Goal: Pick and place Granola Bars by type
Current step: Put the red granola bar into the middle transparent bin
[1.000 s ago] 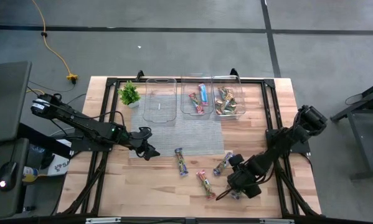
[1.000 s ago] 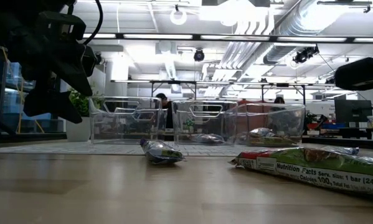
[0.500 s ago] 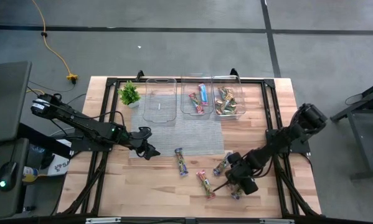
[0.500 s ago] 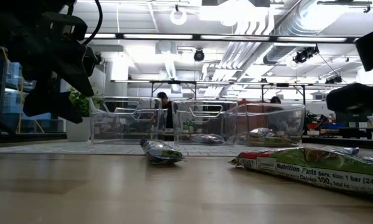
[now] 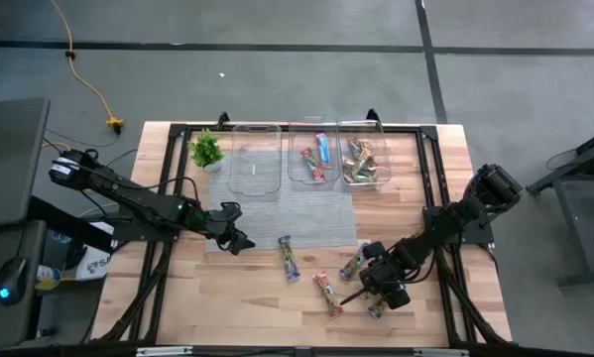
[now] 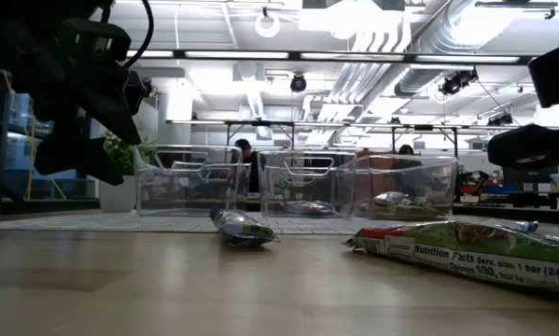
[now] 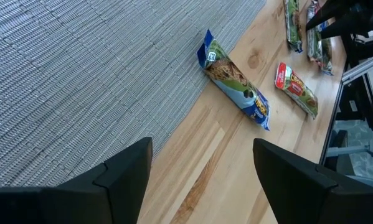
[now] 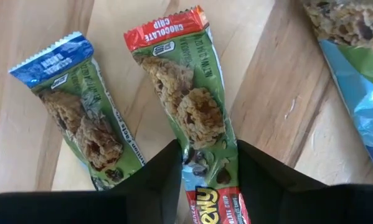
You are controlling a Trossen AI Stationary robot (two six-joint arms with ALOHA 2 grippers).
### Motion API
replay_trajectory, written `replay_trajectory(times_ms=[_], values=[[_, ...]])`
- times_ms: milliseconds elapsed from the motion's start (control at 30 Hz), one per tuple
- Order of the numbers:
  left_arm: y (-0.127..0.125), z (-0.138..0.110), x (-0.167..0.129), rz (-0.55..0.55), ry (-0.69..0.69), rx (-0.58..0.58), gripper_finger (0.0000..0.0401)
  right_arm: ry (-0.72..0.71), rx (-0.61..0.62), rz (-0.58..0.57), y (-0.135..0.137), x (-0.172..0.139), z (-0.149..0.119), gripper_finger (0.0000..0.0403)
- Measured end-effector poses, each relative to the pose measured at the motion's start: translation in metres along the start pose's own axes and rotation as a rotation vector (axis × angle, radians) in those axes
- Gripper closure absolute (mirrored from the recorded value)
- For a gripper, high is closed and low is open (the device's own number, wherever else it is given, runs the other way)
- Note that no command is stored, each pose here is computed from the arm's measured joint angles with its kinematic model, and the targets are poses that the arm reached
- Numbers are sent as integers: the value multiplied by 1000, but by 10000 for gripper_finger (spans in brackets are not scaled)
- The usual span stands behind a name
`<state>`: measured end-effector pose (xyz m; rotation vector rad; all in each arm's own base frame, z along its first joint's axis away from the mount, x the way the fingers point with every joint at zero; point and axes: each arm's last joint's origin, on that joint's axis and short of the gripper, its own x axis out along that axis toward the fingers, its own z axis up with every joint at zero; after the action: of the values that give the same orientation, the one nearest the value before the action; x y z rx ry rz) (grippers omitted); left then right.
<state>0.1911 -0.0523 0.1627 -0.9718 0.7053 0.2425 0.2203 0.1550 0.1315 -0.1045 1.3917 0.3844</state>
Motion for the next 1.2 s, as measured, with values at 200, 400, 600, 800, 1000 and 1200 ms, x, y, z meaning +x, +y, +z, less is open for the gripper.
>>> replay_trajectory(times_ms=[200, 400, 600, 800, 1000, 1200], values=[[0, 0, 0, -1, 0, -2, 130, -4, 23, -27, 3, -8, 10, 298], [0, 0, 0, -1, 0, -3, 130, -118, 6, -108, 8, -42, 45, 306], [0, 0, 0, -1, 0, -21, 130, -307, 11, -324, -12, -97, 89, 307], [0, 0, 0, -2, 0, -23, 130, -490, 228, -453, -81, -160, 121, 307], [0, 0, 0, -2, 0, -51, 130, -618, 563, -551, -173, -213, 113, 307], [0, 0, 0, -3, 3, -83, 130, -670, 904, -596, -253, -238, 72, 307]])
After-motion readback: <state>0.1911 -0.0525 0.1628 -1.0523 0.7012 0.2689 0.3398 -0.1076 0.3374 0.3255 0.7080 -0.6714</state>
